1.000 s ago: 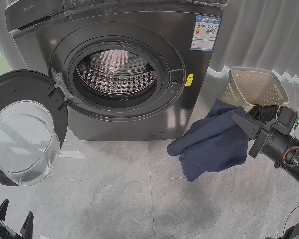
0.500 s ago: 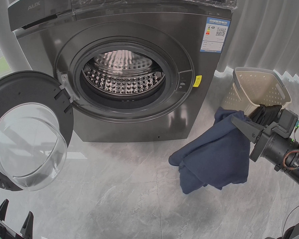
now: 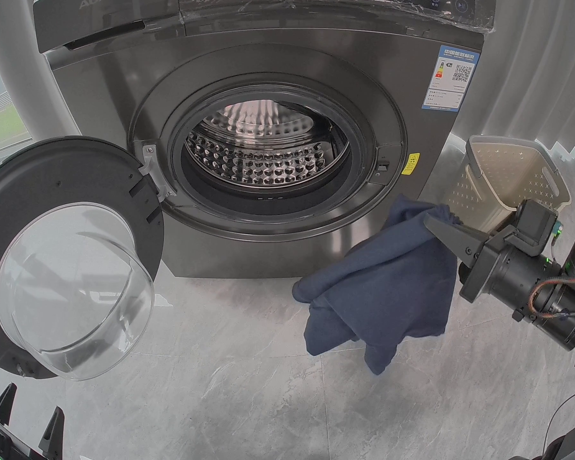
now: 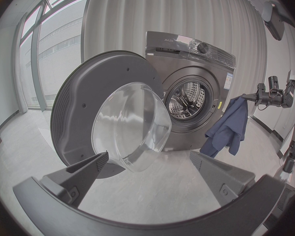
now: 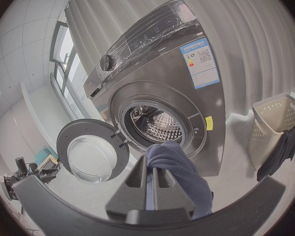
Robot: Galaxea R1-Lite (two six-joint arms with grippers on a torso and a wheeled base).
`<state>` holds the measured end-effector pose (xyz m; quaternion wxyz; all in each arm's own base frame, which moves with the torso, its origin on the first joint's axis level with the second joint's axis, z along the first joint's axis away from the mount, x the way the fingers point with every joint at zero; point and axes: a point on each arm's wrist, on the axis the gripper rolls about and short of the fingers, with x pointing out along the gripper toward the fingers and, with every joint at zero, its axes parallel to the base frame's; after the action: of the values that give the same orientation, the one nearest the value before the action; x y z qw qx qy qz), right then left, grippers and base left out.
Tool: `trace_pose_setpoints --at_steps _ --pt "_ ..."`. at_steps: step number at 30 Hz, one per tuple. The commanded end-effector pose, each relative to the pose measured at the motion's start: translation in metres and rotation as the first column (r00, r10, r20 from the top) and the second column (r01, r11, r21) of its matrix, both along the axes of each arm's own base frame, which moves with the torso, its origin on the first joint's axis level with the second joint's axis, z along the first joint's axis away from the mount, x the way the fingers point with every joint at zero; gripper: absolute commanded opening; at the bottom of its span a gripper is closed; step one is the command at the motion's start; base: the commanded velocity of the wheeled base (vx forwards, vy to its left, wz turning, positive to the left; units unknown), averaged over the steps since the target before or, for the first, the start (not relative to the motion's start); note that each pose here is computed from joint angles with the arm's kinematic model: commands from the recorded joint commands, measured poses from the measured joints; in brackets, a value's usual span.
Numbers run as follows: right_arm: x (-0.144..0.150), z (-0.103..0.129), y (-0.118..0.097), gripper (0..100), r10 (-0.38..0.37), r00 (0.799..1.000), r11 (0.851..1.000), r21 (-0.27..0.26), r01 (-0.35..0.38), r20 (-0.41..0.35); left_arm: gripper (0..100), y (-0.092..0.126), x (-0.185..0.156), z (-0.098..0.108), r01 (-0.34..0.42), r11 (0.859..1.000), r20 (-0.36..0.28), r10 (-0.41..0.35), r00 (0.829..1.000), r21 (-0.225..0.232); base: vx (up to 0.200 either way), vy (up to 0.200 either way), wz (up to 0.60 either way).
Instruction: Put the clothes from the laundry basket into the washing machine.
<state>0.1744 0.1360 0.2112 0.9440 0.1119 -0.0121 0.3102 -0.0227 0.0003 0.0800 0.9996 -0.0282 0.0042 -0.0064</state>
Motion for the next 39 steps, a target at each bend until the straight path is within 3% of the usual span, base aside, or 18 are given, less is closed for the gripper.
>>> trace_pose_setpoints --at_steps 1,8,13,30,33,35,37,39 --pt "0.006 0.005 0.011 0 0.022 1.000 1.000 0.013 -0.022 0.016 100 0.000 0.000 -0.004 -0.002 1.000 0.000 0.002 1.000 0.001 0.000 0.000 0.00" --pt "0.012 0.002 0.031 0 0.054 0.998 0.998 0.021 -0.054 0.024 100 0.000 0.000 -0.005 -0.004 1.000 0.005 0.004 1.000 0.013 0.000 0.000 0.00" --pt "0.019 0.000 0.038 0 0.052 0.998 0.998 0.022 -0.053 0.027 100 0.000 0.000 -0.005 0.001 0.998 0.006 -0.001 1.000 0.064 0.000 0.000 0.00" --pt "0.023 -0.003 0.046 0 0.066 0.998 0.998 0.021 -0.066 0.025 100 0.000 0.000 -0.005 0.003 0.999 0.004 -0.003 1.000 0.052 0.000 0.000 0.00" --pt "0.027 -0.005 0.051 0 0.070 0.997 0.997 0.023 -0.070 0.020 100 0.000 0.000 -0.005 0.004 0.995 0.009 -0.005 1.000 0.098 0.000 0.000 0.00" --pt "0.030 -0.004 0.055 0 0.073 0.997 0.997 0.030 -0.073 0.027 100 -0.001 0.000 -0.004 0.020 0.994 0.011 -0.022 1.000 0.104 0.000 0.000 0.00" --pt "0.032 -0.001 0.058 0 0.075 0.996 0.996 0.054 -0.078 0.056 100 -0.001 -0.002 0.005 0.037 0.997 0.064 -0.041 0.997 0.064 0.000 0.000 0.00" --pt "0.034 0.000 0.061 0 0.075 0.995 0.995 0.065 -0.080 0.070 100 -0.001 -0.011 0.038 0.060 0.998 0.209 -0.059 0.976 0.001 0.000 0.000 0.00"
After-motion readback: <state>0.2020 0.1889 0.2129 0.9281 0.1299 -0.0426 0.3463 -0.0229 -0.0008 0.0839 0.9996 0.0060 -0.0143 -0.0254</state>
